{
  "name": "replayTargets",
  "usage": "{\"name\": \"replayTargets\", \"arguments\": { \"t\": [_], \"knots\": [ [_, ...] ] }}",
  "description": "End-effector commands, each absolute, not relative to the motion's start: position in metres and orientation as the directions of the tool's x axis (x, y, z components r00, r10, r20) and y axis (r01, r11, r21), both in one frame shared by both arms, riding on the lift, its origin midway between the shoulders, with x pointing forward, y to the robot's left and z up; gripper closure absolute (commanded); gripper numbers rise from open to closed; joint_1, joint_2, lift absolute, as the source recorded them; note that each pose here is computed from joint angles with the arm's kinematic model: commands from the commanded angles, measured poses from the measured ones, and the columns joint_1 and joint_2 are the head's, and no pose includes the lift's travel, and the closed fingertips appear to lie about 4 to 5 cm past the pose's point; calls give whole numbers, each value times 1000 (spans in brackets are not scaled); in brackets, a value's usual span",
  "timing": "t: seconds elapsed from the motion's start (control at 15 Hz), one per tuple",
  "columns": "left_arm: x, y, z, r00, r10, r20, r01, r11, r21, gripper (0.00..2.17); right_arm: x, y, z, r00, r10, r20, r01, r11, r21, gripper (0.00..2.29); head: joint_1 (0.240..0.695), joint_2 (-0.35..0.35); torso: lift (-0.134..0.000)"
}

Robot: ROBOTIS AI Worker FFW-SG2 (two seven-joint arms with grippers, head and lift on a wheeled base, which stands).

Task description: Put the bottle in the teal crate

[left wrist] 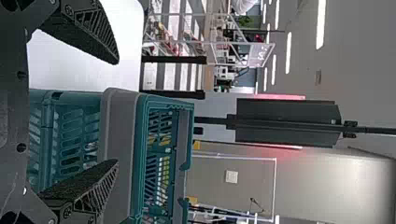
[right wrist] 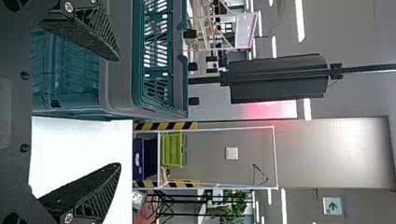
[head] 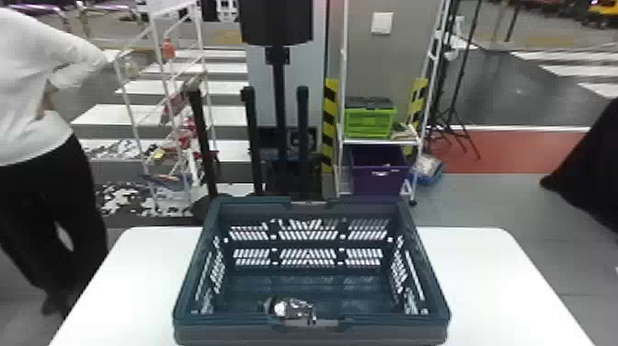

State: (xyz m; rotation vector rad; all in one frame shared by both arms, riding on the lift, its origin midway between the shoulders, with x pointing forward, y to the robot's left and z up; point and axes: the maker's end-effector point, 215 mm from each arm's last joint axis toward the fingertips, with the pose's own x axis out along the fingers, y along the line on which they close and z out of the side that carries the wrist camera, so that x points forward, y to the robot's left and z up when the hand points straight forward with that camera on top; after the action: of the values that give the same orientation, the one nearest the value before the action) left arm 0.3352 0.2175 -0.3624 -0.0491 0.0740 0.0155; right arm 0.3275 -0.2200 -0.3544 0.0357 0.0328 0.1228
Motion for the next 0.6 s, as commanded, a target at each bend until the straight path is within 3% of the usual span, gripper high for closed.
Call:
{"name": "replayTargets", "arguments": {
  "t": [0.0, 0.53],
  "knots": [
    [337, 218, -362, 997, 13, -72, -16, 999, -47, 134, 328, -220, -353, 992, 119, -28, -118, 992, 42, 87, 499, 0, 0],
    [340, 221, -363, 997, 0, -74, -3, 999, -47, 134, 327, -214, -354, 993, 117, -29, -115, 992, 60, 90, 499, 0, 0]
  ]
}}
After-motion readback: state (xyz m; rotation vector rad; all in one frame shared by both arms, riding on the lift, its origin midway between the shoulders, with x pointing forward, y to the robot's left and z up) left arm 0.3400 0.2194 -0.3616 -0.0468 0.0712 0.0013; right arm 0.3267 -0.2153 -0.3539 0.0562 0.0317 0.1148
